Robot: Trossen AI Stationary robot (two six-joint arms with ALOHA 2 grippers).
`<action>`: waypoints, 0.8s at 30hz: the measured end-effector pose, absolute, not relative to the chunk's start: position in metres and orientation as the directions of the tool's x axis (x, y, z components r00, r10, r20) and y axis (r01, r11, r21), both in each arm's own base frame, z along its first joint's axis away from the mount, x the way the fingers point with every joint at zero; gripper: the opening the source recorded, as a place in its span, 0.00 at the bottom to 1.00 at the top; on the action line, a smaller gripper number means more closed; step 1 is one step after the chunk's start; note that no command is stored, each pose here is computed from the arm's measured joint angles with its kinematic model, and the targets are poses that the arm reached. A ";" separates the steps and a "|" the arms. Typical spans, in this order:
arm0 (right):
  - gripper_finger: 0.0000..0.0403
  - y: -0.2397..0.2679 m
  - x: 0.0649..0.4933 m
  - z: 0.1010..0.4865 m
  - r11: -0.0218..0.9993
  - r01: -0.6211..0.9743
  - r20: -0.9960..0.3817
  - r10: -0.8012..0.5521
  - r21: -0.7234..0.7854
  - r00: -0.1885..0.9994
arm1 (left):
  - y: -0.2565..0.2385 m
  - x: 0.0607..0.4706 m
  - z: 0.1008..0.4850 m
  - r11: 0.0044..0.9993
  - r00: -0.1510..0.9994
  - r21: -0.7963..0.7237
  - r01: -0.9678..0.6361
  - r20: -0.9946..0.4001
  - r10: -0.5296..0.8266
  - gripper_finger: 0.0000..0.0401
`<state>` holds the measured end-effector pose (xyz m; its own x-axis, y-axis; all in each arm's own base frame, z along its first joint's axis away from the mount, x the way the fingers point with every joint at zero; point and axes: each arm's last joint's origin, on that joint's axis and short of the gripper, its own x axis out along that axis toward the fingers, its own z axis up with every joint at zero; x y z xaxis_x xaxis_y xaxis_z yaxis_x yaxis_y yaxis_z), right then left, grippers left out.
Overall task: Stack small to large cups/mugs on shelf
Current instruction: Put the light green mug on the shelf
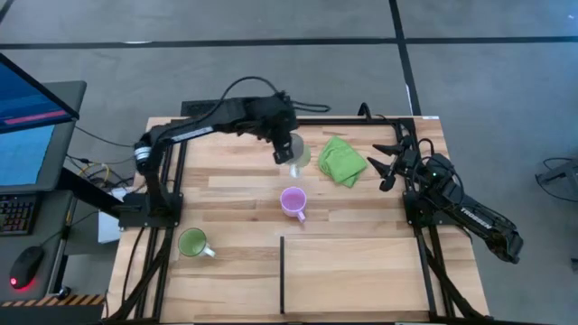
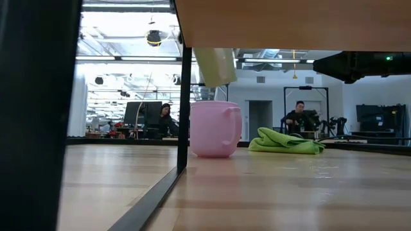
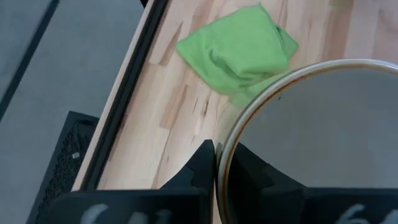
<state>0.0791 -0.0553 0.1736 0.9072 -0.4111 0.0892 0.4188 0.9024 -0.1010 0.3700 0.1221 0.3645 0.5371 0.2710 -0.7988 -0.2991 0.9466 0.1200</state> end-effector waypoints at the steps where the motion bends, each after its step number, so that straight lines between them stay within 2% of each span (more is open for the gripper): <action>1: 0.62 -0.055 0.079 0.174 0.902 0.419 0.089 -0.411 -0.101 0.907 | 0.124 0.375 0.365 0.948 0.525 0.123 -0.293 -0.808 0.267 0.03; 13: 0.62 -0.055 0.079 0.170 0.905 0.415 0.050 -0.412 -0.090 0.910 | 0.120 0.415 0.355 0.969 0.447 0.093 -0.229 -0.874 0.190 0.03; 17: 0.62 -0.056 0.079 0.170 0.905 0.415 0.049 -0.413 -0.090 0.910 | 0.107 0.416 0.353 0.974 0.428 0.031 -0.223 -0.895 0.126 0.03; 24: 0.62 -0.056 0.079 0.170 0.905 0.415 0.050 -0.413 -0.090 0.910 | 0.074 0.419 0.354 0.983 0.417 0.006 -0.182 -0.905 0.083 0.03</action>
